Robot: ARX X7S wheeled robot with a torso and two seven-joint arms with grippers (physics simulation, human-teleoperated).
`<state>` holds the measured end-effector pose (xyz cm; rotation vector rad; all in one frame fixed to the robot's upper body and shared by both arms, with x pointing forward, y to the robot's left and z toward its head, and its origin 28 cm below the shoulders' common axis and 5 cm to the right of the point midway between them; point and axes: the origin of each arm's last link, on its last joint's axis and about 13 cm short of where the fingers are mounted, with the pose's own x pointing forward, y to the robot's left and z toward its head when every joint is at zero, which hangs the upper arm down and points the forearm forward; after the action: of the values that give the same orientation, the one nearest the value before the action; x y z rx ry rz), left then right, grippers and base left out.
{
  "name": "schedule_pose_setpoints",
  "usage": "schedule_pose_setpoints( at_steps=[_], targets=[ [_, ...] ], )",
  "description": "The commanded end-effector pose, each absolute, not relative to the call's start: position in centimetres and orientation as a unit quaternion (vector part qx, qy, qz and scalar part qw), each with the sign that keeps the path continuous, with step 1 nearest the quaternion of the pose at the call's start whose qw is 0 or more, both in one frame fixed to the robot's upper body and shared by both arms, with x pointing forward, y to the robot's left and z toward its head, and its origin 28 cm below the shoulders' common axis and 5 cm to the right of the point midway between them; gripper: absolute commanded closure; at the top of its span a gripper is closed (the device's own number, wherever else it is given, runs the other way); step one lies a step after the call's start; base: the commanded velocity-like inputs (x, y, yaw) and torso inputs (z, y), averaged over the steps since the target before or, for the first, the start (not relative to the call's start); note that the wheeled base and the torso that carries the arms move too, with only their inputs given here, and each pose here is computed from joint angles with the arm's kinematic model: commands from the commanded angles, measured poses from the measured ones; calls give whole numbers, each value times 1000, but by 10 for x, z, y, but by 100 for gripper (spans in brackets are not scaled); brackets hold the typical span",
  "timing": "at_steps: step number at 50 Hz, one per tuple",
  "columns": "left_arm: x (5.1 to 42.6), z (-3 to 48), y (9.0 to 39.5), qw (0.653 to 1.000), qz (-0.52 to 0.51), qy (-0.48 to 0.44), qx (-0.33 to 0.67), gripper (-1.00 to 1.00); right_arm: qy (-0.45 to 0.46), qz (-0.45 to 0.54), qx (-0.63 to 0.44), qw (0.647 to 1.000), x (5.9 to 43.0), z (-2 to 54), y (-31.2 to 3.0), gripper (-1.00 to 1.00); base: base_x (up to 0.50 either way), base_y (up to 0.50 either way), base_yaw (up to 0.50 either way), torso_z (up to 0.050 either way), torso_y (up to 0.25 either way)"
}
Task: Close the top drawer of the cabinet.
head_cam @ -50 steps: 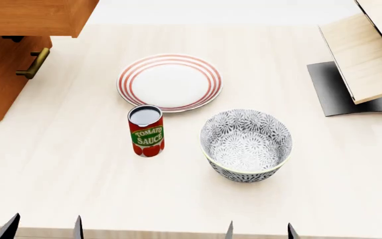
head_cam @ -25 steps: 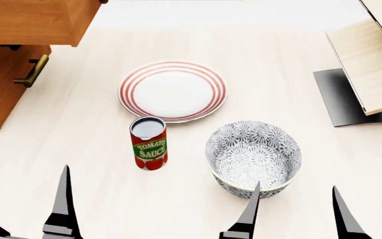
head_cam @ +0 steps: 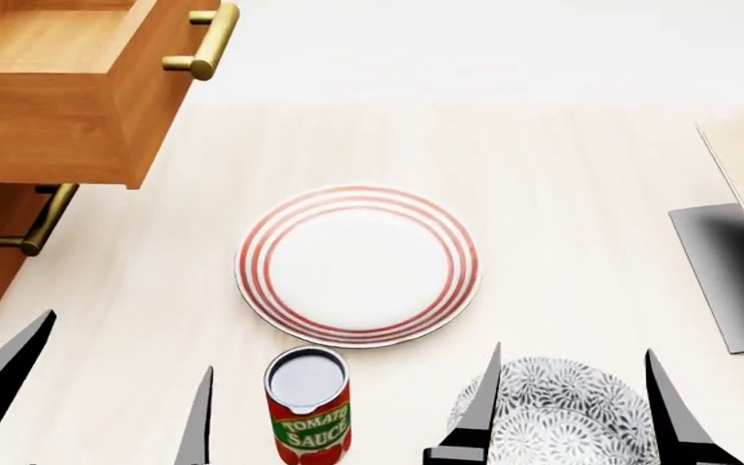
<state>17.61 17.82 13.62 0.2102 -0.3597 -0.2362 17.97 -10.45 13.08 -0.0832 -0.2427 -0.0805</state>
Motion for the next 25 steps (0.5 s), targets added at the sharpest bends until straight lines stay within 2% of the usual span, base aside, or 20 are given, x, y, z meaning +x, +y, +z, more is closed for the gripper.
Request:
schedule_pose_setpoints(
  at_steps=[1, 15, 25],
  targets=[
    [171, 128, 169, 957, -148, -190, 163, -100, -120, -34, -32, 992, 180, 133, -107, -100, 500, 0, 0, 0, 0],
    [169, 120, 167, 938, -230, -179, 187, -100, -130, -31, -44, 990, 182, 129, -105, -100, 488, 0, 0, 0, 1],
    [177, 114, 163, 933, -243, -170, 203, -100, -136, -32, -41, 989, 180, 127, -106, -100, 0, 0, 0, 0, 0]
  ],
)
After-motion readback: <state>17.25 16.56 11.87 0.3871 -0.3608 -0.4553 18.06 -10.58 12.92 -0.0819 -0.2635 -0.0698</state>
